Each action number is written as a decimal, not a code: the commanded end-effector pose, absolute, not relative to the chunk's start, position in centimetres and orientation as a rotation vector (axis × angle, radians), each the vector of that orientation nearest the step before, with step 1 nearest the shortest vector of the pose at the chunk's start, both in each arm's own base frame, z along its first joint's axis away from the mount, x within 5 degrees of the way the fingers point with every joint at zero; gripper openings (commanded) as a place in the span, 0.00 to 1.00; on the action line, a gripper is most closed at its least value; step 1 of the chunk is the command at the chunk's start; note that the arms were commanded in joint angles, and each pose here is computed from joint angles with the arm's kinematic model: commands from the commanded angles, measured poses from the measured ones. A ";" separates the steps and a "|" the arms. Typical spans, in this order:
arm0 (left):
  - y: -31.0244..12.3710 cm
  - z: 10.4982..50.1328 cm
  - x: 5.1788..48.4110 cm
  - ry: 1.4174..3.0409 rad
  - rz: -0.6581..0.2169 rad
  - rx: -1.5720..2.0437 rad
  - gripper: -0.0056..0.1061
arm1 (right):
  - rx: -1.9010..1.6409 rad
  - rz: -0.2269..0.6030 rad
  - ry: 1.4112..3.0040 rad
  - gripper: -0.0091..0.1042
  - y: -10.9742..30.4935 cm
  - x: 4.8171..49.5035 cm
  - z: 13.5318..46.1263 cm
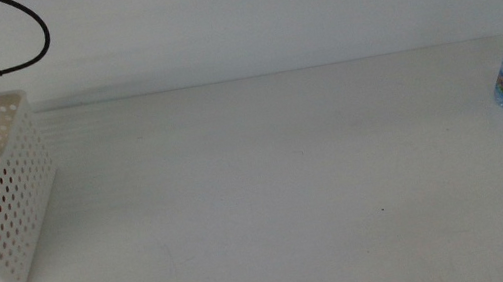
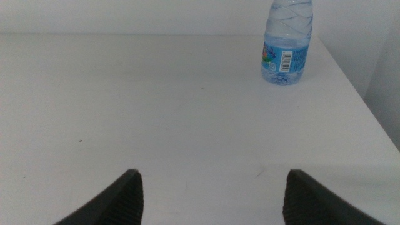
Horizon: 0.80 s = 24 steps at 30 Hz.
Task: Use arms to grab the bottles and put them into the dustbin to the left of the table.
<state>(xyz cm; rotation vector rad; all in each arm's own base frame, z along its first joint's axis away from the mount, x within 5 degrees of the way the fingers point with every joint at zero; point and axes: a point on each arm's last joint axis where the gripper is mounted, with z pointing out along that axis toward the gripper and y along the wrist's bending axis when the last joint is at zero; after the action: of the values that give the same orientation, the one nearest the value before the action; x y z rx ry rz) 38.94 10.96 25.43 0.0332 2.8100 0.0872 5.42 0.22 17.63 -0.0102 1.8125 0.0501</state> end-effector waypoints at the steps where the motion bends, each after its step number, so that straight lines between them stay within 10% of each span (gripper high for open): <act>1: 11.0 29.6 38.5 2.690 0.155 0.034 0.01 | -0.019 0.035 1.704 0.60 0.2 5.4 18.7; 15: 11.3 29.4 38.0 2.748 0.200 0.022 0.07 | -0.019 0.035 1.704 0.60 0.2 5.4 18.7; 19: 11.4 29.2 38.1 2.750 0.207 0.025 0.26 | -0.019 0.035 1.704 0.60 0.2 5.4 18.7; 24: 11.5 29.0 38.3 2.740 0.229 0.032 0.75 | -0.019 0.035 1.704 0.60 0.2 5.4 18.7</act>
<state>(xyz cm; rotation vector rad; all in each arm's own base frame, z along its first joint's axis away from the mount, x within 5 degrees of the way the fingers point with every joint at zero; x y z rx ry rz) 38.46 11.48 25.11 0.0479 2.8837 0.1642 5.42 0.22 17.63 -0.0102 1.8125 0.0501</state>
